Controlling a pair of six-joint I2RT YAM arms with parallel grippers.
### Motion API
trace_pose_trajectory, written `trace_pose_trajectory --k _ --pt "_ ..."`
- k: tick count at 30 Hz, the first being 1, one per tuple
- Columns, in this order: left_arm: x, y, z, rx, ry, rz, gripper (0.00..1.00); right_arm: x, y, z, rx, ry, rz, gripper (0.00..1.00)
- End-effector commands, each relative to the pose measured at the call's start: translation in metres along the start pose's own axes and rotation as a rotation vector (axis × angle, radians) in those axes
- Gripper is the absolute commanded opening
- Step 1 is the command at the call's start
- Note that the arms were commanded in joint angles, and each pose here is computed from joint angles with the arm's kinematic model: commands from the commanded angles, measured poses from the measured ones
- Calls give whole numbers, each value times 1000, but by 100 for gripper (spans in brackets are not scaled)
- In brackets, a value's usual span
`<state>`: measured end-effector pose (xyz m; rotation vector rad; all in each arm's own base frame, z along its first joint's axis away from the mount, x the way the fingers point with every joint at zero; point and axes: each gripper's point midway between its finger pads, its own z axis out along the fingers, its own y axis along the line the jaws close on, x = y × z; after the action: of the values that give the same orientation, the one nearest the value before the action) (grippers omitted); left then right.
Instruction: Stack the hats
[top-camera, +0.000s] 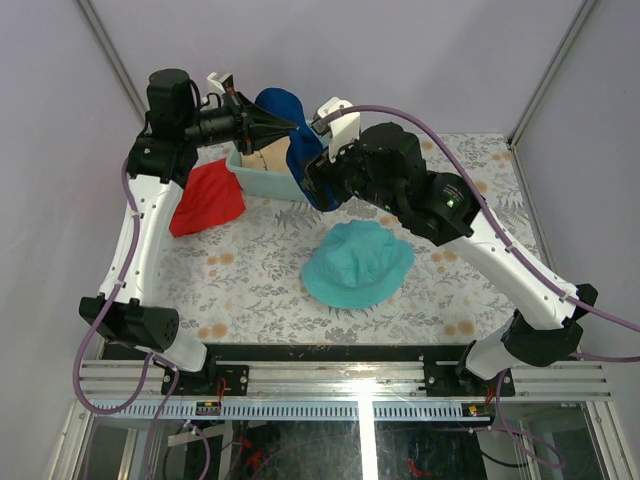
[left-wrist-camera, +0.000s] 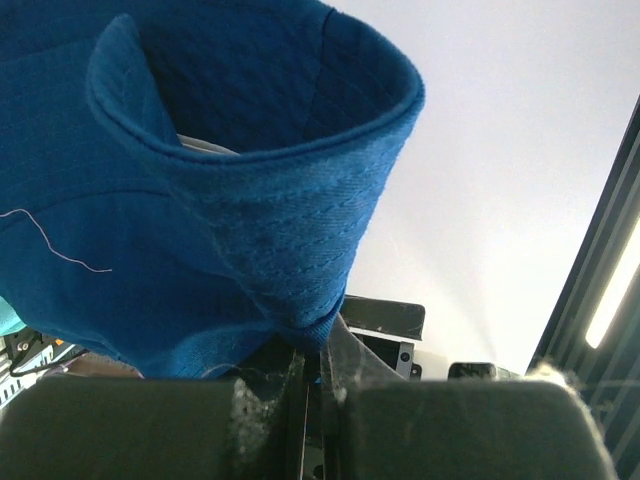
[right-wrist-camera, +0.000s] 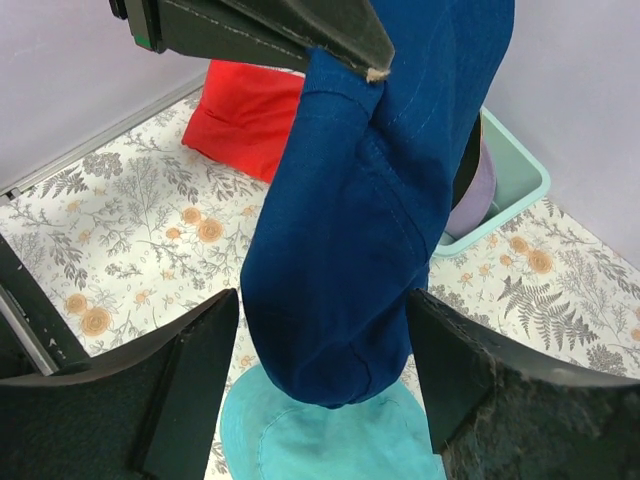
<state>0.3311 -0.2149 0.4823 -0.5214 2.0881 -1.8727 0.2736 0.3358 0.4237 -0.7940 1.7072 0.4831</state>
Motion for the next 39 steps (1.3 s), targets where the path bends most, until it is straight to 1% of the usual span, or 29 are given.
trace_pose_trajectory --k 1,3,6,7,12,14,16,18,19,20,21,22,25,26,27,30,32,33,35,39 --pt "12 -15 -5 57 28 80 0 -24 -1 1 14 -81 2 71" --pt "13 -13 -5 54 28 76 0 -25 1 5 4 -78 5 66" --pt "13 -11 -4 51 29 72 0 -22 5 12 -8 -59 5 62" --pt "13 -11 -4 52 29 71 0 -21 4 14 -6 -53 6 59" --pt "15 -11 -3 54 34 65 0 -15 3 19 9 -28 10 53" --pt "15 -13 -3 60 34 61 0 -13 2 20 21 -21 14 46" --pt "16 -14 -3 64 38 58 0 -12 -1 20 37 -16 19 36" --pt "17 -15 -3 69 37 57 0 -12 -3 19 45 -14 23 28" --pt "17 -15 -3 70 39 58 0 -13 -3 17 49 -15 26 21" --pt "17 -15 -3 70 38 58 0 -14 -4 15 50 -16 28 12" --pt "17 -15 -3 70 39 57 0 -17 -5 11 53 -20 32 5" --pt "16 -15 -3 70 37 58 0 -20 -7 7 60 -26 38 1" --pt "12 -11 0 65 30 60 0 -34 -11 -12 64 -59 57 0" --pt "10 -11 1 65 24 67 3 -39 -11 -19 62 -69 65 0" --pt "8 -11 2 65 17 73 12 -46 -12 -27 56 -79 73 0" --pt "-2 -8 5 55 -21 100 48 -66 -12 -53 30 -115 112 0" --pt "-12 -1 6 16 -63 124 60 -77 -13 -69 22 -135 137 0" --pt "-16 2 5 -7 -83 147 62 -82 -14 -77 21 -148 147 0" --pt "-19 19 4 -66 -108 183 64 -90 -17 -92 25 -170 169 0" --pt "-4 61 -3 -128 -131 200 63 -98 -19 -114 16 -200 212 0"
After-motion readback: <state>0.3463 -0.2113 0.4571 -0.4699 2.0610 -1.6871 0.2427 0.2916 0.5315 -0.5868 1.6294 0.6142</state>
